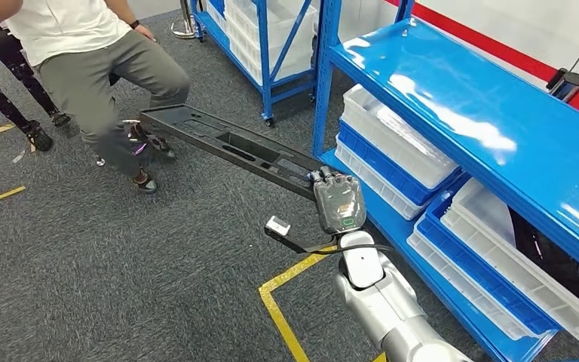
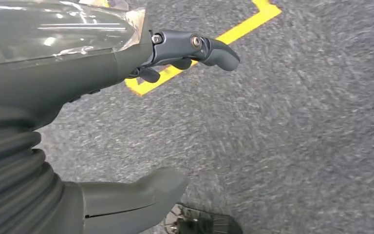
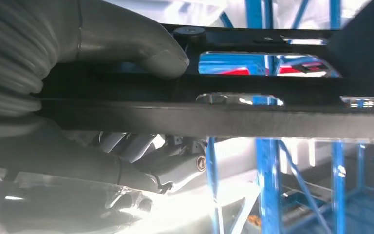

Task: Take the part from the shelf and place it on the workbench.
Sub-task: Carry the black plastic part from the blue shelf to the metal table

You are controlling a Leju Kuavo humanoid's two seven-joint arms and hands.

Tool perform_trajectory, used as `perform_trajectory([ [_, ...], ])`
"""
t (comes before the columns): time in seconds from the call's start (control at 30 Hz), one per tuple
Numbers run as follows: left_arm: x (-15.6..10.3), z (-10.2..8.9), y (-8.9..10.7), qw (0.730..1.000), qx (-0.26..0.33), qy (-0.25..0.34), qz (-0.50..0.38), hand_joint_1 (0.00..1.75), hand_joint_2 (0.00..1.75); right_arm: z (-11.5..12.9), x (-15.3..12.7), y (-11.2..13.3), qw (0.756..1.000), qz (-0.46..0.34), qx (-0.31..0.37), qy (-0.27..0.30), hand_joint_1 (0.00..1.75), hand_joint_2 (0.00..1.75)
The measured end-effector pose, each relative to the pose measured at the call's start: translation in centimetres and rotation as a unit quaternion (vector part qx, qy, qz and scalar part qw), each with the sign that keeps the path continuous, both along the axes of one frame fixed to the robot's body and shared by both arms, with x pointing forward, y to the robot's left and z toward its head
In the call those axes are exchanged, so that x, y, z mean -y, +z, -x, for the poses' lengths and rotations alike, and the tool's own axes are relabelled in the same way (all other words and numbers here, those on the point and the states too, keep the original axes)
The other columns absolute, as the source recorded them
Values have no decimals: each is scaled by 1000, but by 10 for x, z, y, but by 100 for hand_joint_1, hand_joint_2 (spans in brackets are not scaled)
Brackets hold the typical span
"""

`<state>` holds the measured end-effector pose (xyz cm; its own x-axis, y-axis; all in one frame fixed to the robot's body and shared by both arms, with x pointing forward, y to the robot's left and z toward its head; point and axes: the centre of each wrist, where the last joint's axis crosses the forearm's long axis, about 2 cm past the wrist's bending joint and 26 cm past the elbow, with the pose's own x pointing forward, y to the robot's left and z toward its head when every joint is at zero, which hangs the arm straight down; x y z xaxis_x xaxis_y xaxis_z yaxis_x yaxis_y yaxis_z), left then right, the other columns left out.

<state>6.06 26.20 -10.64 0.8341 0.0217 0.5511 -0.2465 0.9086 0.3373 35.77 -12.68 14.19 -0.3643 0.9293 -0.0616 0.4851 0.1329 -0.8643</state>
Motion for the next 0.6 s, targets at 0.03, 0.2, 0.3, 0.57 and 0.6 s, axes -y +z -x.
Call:
perform_trajectory([
  [0.03,0,-2,0,1000,2,-5,-1,0,175,2,5,-4,1000,0,-1,-8,175,175],
  [0.2,0,-7,1,1000,3,-28,2,0,175,16,25,-19,999,-3,-9,-49,175,175],
  [0.3,0,-13,2,999,3,-39,2,0,175,21,29,-20,998,-3,-4,-57,175,175],
  [0.57,2,-18,3,999,2,-53,3,0,175,42,36,-32,998,2,-12,-63,175,175],
  [0.6,3,-18,3,998,2,-56,5,0,175,45,37,-35,998,4,-15,-65,175,175],
])
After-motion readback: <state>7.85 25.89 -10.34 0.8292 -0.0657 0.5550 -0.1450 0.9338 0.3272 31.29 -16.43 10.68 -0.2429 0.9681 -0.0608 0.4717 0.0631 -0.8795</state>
